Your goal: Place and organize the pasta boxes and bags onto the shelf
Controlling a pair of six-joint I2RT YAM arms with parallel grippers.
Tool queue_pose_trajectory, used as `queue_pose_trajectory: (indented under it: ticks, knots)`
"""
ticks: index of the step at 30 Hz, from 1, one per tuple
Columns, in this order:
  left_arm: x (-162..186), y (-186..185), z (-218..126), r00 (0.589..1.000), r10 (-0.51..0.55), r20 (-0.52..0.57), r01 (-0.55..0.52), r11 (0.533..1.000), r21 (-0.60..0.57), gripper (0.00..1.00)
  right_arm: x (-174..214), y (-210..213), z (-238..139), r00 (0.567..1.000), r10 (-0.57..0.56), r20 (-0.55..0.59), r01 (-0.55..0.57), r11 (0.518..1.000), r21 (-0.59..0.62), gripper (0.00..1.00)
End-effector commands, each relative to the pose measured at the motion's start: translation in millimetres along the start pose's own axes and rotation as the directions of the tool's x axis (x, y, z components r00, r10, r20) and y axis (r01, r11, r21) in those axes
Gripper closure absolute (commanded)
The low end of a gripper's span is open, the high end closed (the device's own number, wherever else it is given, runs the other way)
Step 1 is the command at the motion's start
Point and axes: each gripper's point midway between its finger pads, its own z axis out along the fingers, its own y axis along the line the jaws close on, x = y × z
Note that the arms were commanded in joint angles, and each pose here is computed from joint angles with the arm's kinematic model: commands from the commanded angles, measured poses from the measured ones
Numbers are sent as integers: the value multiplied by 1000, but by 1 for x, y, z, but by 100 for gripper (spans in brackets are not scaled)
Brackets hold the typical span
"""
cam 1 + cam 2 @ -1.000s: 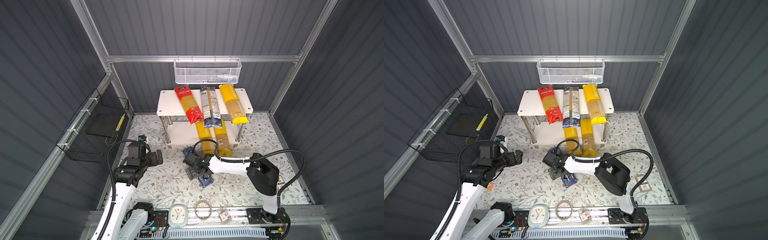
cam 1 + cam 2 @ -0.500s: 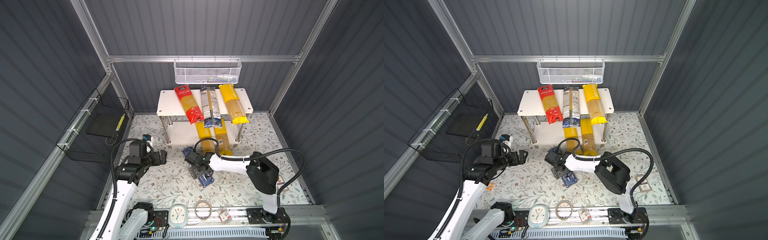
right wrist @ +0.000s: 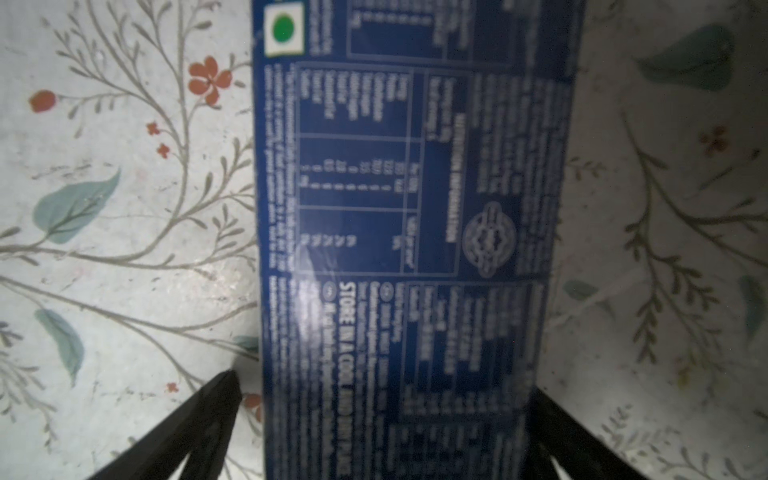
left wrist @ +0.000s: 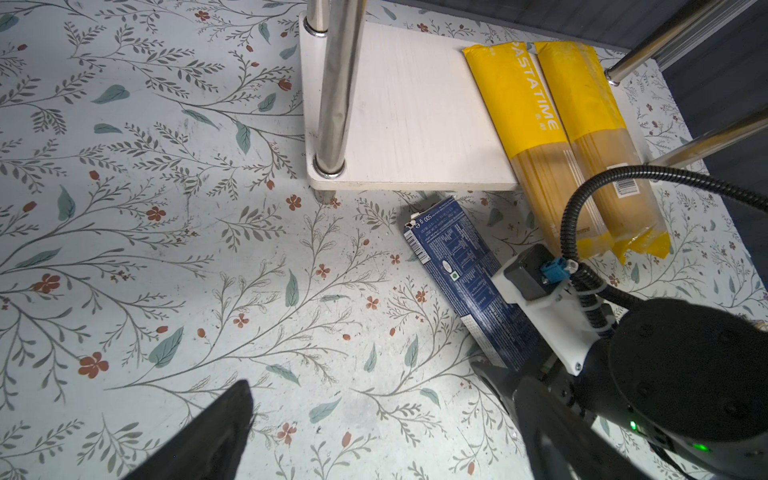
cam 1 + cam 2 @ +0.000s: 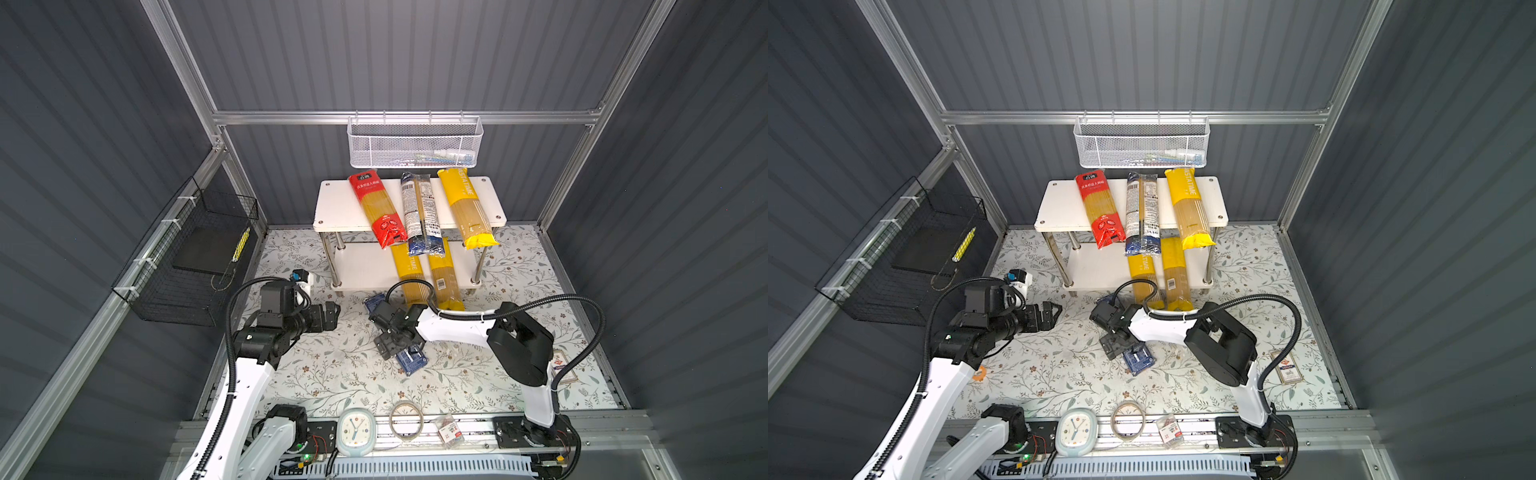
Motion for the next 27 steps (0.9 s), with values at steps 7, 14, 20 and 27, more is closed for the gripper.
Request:
queue_pose_trajectory:
  ticks: [7,14,20,27]
  knots:
    - [2,3,-1,1000,17,4,-17,1000,-13,0,32,-8,21,995,4,-99,-1,1000,29,34]
    - [2,5,-1,1000,17,5,-16,1000,-23,0,19,-10,4,999,35,-36,-33,998,44,70]
    - [0,11,-4,1000,15,17,-14,998,-60,0,0,7,-27,999,15,47,-14,1000,-26,75]
    - [1,13,-5,1000,12,19,-11,997,-74,0,-28,26,-83,971,96,218,-51,978,-203,79]
